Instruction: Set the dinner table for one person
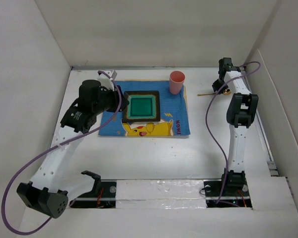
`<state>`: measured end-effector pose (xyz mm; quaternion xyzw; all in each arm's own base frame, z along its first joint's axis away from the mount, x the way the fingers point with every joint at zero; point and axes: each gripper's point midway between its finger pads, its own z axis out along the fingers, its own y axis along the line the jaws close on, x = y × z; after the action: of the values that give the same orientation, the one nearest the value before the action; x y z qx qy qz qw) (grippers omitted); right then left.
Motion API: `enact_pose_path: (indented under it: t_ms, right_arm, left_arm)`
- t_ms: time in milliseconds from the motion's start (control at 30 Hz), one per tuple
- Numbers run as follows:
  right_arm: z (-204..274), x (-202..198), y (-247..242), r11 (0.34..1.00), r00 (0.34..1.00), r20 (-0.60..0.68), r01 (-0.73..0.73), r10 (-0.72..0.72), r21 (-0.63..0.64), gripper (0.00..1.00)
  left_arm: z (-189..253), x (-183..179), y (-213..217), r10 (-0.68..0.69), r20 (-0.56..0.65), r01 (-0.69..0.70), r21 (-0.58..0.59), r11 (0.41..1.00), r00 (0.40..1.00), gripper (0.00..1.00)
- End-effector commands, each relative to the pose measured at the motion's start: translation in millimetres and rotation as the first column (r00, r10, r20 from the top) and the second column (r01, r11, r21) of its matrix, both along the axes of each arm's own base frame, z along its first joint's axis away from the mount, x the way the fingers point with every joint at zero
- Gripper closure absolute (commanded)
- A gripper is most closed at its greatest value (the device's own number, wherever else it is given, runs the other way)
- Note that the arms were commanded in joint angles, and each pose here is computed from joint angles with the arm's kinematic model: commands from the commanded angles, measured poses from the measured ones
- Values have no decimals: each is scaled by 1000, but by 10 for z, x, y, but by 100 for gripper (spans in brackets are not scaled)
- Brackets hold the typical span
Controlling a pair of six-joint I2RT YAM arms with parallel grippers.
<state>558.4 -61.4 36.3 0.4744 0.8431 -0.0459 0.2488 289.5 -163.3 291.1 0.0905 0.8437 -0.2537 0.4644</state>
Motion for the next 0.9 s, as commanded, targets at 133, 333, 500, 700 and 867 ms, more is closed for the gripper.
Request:
enact_pose_path:
  t_ms: [133, 333, 500, 700, 867]
  right_arm:
    - [-52, -162, 134, 999, 993, -105, -49, 46, -23, 88]
    - [-89, -451, 111, 993, 982, -170, -94, 81, -68, 100]
    - [155, -697, 117, 979, 985, -75, -161, 153, -125, 100]
    - [958, -892, 226, 968, 960, 163, -207, 230, -143, 100]
    - [1811, -1182, 918, 900, 825, 359, -399, 436, -176, 100]
  left_arm:
    - [381, -145, 209, 50, 106, -53, 31, 998, 993, 68]
    - [332, -188, 128, 23, 98, -22, -14, 1000, 995, 68]
    - [208, -154, 35, 8, 72, -4, -55, 998, 997, 69]
    - [115, -18, -107, -4, 26, 7, -107, 994, 1000, 69]
    - [250, 168, -99, 69, 27, -65, -139, 988, 997, 68]
